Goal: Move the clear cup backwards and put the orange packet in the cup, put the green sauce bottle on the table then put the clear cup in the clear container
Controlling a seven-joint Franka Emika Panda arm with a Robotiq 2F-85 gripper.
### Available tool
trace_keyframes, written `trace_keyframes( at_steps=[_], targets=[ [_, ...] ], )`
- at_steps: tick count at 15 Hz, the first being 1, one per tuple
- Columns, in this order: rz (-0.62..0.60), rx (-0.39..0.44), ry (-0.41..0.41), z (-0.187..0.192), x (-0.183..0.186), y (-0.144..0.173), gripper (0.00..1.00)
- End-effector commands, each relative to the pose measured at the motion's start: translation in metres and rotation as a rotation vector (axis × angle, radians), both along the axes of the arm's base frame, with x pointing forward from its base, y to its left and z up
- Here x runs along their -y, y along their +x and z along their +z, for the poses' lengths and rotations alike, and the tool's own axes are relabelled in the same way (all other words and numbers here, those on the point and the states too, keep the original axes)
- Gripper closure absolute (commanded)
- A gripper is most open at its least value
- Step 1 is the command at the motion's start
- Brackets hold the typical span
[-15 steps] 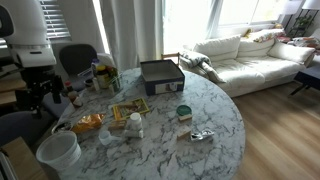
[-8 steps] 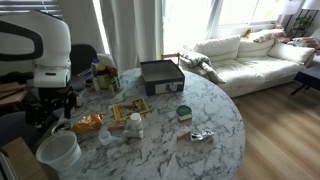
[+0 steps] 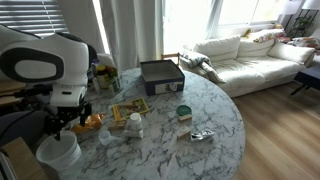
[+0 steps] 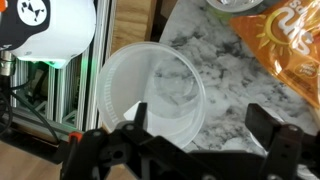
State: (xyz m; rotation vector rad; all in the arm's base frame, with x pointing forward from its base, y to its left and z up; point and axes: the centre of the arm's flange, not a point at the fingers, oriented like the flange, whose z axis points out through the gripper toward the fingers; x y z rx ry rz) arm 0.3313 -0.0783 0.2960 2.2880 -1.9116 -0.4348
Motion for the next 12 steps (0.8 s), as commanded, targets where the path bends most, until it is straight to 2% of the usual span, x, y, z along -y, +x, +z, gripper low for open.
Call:
trace_keyframes(
  at_steps=[1, 2, 3, 6, 8, 12],
  targets=[
    [-0.053, 0.007, 0.016, -0.033, -0.006, -0.018, 0.23],
    [-0.061, 0.009, 0.019, -0.036, -0.006, -0.017, 0.29],
    [-0.066, 0.014, 0.019, -0.039, -0.007, -0.017, 0.29],
    [-0.075, 0.020, 0.019, -0.045, -0.009, -0.015, 0.55],
    [-0.050, 0.016, 0.007, -0.042, -0.007, -0.013, 0.68],
    [-0.007, 0.009, -0.024, -0.019, 0.004, -0.006, 0.98]
  ],
)
